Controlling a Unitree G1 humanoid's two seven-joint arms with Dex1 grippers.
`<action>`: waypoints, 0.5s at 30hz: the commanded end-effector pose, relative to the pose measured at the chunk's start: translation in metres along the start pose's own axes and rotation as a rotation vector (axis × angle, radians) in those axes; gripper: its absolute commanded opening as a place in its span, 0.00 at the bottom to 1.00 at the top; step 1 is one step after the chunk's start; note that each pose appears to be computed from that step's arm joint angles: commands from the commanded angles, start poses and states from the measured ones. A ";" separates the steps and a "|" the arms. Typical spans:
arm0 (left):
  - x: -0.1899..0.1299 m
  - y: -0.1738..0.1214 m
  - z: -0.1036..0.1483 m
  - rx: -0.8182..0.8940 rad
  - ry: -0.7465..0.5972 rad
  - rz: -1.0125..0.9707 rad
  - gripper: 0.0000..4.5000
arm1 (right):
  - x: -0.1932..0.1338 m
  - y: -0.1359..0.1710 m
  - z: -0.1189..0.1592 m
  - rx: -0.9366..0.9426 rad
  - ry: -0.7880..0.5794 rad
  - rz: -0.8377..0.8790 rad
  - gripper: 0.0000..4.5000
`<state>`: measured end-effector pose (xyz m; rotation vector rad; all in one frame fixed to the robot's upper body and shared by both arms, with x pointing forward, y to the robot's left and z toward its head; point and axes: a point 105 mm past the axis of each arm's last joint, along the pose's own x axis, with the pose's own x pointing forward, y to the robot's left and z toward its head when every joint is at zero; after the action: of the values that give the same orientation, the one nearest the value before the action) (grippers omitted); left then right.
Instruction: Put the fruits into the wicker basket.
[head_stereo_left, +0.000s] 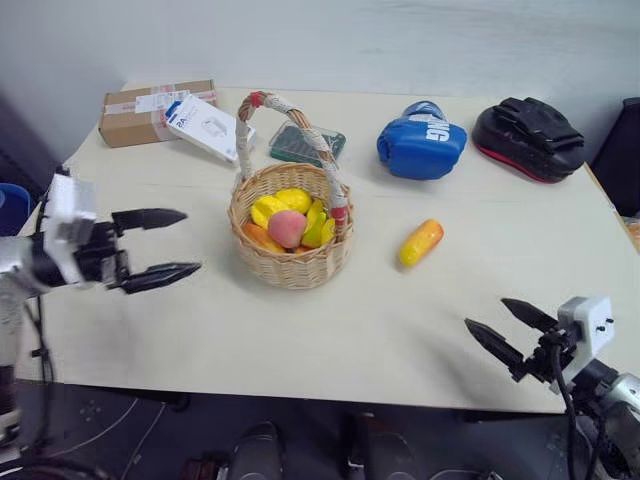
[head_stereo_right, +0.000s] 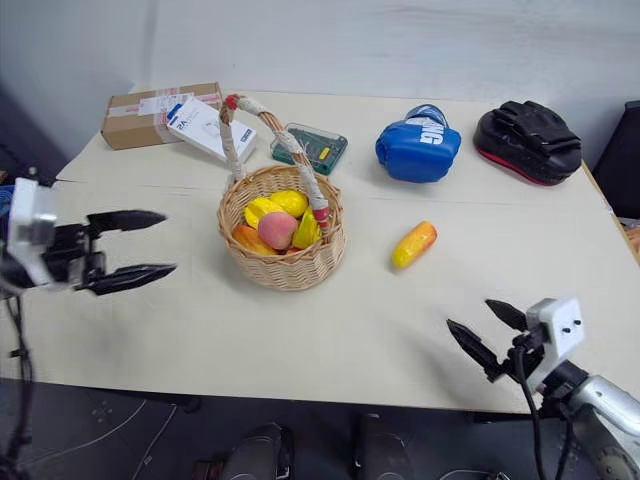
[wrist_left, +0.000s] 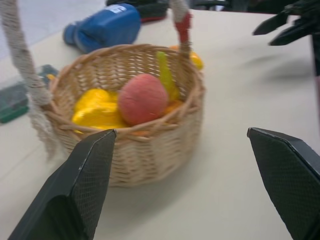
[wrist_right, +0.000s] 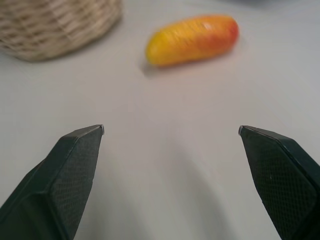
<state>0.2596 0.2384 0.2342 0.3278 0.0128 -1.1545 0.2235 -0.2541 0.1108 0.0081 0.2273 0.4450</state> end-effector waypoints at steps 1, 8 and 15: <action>-0.008 -0.007 0.013 0.006 -0.017 -0.017 0.98 | 0.012 -0.008 0.027 0.065 -0.040 -0.102 1.00; 0.006 -0.013 0.000 -0.068 -0.070 -0.003 0.98 | 0.067 -0.036 0.078 0.109 0.005 -0.317 1.00; 0.019 -0.005 0.004 -0.074 -0.142 0.032 0.98 | 0.134 -0.035 0.104 0.260 0.105 -0.372 1.00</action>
<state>0.2639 0.2184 0.2275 0.1590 -0.0509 -1.1454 0.3749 -0.2150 0.1962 0.2214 0.2931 0.1206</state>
